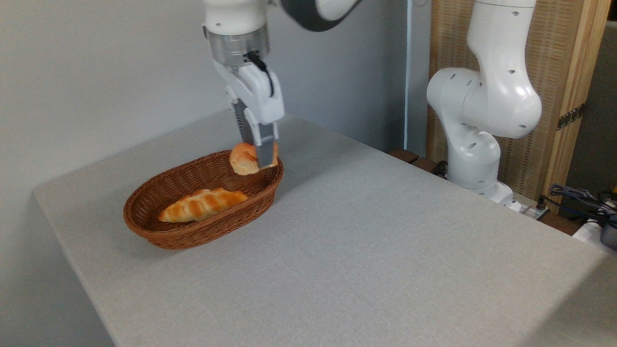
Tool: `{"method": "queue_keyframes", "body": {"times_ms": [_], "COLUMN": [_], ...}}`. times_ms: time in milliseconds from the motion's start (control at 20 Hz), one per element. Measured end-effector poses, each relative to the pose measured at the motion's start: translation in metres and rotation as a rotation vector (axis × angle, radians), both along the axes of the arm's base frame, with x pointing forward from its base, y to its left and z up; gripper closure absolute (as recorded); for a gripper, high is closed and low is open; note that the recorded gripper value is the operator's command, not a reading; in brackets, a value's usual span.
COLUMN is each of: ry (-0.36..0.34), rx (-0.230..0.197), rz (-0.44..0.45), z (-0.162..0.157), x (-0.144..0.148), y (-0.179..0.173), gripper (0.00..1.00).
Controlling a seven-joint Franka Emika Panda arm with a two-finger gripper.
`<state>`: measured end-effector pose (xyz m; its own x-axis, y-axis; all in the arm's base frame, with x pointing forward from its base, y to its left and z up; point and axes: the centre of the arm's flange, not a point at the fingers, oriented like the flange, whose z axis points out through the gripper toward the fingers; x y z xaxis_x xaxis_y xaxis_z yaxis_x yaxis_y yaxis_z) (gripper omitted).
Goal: Put bread into the basket
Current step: 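Lower the held roll into the basket beside the long roll, then open the gripper to release the roll and raise it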
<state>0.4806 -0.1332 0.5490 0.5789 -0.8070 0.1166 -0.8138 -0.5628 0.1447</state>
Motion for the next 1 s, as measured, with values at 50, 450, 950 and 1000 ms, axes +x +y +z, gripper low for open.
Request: {"method": "queue_keyframes", "body": {"times_ms": [50, 450, 950, 1000], "ry": [0.005, 0.016, 0.025, 0.025], "rx": [0.0, -0.017, -0.016, -0.016], "rz": [0.008, 0.059, 0.057, 0.057], "z": [-0.007, -0.054, -0.058, -0.058], "x": [-0.001, -0.007, -0.006, -0.005], "y": [-0.024, -0.132, -0.134, -0.134], "gripper": [0.2, 0.0, 0.0, 0.0]}}
